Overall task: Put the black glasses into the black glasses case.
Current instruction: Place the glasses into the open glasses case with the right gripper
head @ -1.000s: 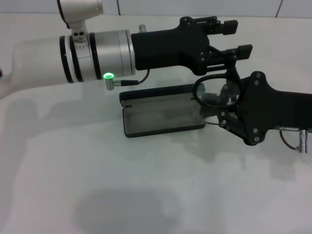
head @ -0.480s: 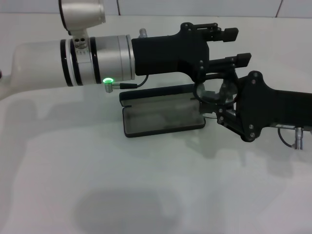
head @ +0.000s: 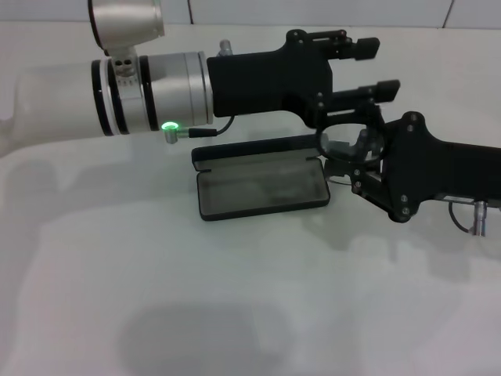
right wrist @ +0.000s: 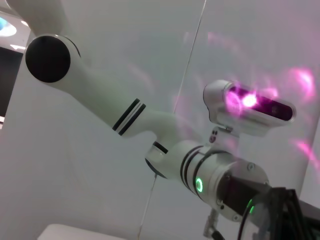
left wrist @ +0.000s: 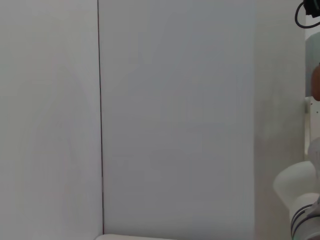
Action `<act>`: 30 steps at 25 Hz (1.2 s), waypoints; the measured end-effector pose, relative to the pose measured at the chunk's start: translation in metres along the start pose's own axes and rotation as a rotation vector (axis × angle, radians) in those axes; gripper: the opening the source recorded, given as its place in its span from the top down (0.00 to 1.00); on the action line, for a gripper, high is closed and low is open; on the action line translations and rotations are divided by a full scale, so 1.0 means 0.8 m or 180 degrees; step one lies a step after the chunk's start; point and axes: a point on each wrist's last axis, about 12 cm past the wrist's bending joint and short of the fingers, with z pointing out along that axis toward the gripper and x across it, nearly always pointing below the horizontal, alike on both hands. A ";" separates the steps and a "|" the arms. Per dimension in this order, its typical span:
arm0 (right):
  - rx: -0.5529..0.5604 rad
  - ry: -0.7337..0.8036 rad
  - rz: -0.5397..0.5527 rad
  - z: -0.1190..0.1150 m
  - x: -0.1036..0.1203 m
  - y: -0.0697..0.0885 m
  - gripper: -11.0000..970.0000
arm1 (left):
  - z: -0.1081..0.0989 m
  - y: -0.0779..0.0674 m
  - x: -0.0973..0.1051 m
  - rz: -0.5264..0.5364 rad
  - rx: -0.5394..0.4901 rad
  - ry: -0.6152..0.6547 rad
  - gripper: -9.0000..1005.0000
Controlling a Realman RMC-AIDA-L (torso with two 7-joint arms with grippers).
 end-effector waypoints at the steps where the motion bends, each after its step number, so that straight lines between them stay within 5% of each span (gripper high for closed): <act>1: 0.0012 0.0023 -0.0003 0.000 0.001 -0.001 0.86 | -0.001 0.002 0.000 0.0010 -0.0034 -0.0013 0.37; 8: -0.0027 0.0405 -0.0155 -0.003 0.012 -0.001 0.86 | -0.046 0.026 -0.001 0.0006 -0.0764 -0.0372 0.37; 15: -0.0280 0.0790 -0.0359 0.011 0.009 -0.007 0.86 | -0.091 0.028 0.007 0.0029 -0.1320 -0.0725 0.37; 22: -0.0343 0.1501 -0.0786 0.066 0.006 -0.017 0.85 | -0.102 0.026 0.012 0.0004 -0.1436 -0.0772 0.37; 30: -0.0567 0.1841 -0.1268 0.118 0.010 -0.002 0.85 | -0.101 0.028 0.010 0.0000 -0.1444 -0.0787 0.37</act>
